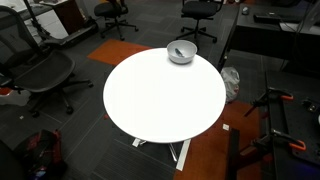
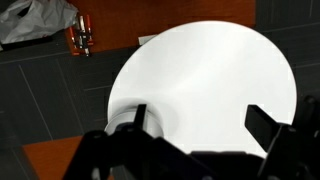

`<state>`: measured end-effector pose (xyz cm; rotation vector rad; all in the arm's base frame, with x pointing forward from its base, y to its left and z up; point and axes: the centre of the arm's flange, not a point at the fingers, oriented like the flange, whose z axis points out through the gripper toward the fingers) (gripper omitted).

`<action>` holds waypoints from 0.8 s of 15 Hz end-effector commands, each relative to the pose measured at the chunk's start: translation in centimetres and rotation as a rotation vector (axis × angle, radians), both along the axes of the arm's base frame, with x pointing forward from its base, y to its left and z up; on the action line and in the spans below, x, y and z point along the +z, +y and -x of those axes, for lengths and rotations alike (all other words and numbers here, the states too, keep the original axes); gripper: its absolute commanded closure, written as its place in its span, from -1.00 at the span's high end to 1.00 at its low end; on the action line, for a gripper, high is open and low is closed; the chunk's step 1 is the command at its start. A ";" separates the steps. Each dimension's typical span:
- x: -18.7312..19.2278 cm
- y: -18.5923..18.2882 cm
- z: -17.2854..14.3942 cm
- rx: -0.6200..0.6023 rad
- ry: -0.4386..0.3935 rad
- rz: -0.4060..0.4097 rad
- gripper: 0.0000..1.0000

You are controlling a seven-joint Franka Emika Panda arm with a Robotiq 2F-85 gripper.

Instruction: Take the marker out of the grey bowl

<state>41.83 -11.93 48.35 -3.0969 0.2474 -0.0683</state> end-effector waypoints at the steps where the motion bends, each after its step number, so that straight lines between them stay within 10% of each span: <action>1: -2.6 -1.9 -3.6 -0.092 -0.033 -0.006 1.00; 12: -11.5 -6.7 -10.7 -0.281 -0.058 -0.051 1.00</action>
